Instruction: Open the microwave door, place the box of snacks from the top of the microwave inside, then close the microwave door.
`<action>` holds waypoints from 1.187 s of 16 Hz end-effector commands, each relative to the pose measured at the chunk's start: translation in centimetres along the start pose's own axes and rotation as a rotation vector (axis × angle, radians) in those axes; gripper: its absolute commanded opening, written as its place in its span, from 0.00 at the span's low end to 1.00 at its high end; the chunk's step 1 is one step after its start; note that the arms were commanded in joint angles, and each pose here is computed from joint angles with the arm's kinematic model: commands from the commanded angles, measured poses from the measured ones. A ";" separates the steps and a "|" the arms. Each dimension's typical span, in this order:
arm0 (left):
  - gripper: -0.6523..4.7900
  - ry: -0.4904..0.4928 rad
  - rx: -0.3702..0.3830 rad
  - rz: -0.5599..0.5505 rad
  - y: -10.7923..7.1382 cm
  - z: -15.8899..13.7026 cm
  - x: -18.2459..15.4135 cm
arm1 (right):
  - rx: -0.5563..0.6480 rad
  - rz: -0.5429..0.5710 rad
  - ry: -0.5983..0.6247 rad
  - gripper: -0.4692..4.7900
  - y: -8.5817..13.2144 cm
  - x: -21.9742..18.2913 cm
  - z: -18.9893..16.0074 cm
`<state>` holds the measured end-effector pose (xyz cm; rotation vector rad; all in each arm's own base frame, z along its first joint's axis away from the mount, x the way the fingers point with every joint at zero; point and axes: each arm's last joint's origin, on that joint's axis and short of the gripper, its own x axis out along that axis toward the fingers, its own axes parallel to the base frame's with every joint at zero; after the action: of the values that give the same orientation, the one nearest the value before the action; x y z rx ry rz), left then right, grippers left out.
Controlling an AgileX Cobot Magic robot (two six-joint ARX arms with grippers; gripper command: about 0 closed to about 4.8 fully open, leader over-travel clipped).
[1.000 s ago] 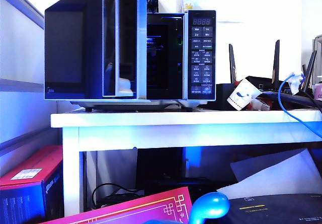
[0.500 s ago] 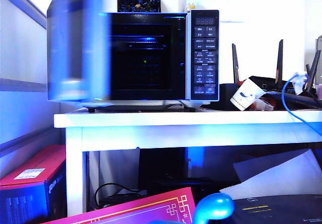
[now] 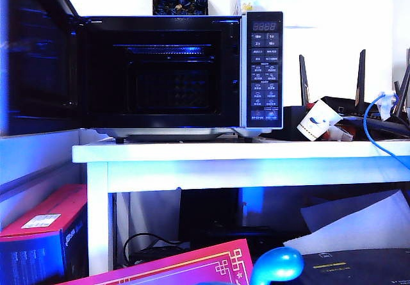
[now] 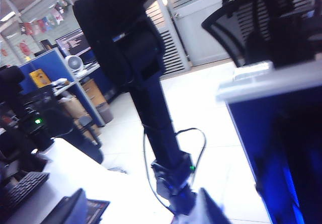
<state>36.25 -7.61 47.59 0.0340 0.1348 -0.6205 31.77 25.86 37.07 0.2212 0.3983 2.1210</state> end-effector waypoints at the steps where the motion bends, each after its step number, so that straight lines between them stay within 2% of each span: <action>1: 0.11 0.054 0.061 -0.017 -0.2 -0.4 -0.2 | -0.034 -0.129 -0.060 0.54 0.2 -3.6 0.8; 3: 0.11 0.107 0.061 -0.026 -0.2 -1.0 -0.3 | -0.106 -0.288 -0.143 0.54 0.4 -6.2 1.5; 4: 0.11 0.110 0.064 -0.039 -0.3 -1.0 -0.3 | -0.179 -0.486 -0.266 0.54 0.9 -8.1 2.4; 5: 0.11 0.100 0.067 -0.047 -0.3 -0.9 -0.3 | -0.232 -0.595 -0.339 0.54 1.3 -9.0 3.0; 7: 0.11 0.089 0.073 -0.045 -0.3 -0.7 -0.4 | -0.357 -0.622 -0.375 0.55 2.1 -9.8 3.7; 9: 0.11 0.076 0.079 -0.044 -0.3 -0.6 -0.4 | -0.287 -0.715 -0.490 0.55 2.1 -10.7 3.9; 12: 0.11 0.064 0.085 -0.042 -0.3 -0.4 -0.4 | -0.319 -0.754 -0.535 0.55 2.4 -11.1 4.3; 14: 0.11 0.062 0.086 -0.042 -0.3 -0.4 -0.4 | -0.398 -0.922 -0.611 0.55 2.7 -11.4 4.7; 15: 0.11 0.060 0.087 -0.042 -0.3 -0.4 -0.4 | -0.452 -1.014 -0.617 0.61 2.9 -11.5 4.9; 16: 0.11 0.058 0.088 -0.042 -0.3 -0.3 -0.5 | -0.510 -1.106 -0.603 0.77 3.0 -11.3 5.0; 18: 0.11 0.054 0.090 -0.041 -0.4 -0.2 -0.5 | -0.572 -1.442 -0.554 0.81 3.0 -11.5 4.9; 19: 0.11 0.054 0.090 -0.041 -0.4 -0.2 -0.5 | -0.575 -1.575 -0.531 0.90 2.8 -11.5 4.7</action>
<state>35.88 -7.62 46.80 0.1243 0.1968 -0.6606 37.35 15.92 42.34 0.1197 -0.3249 0.6381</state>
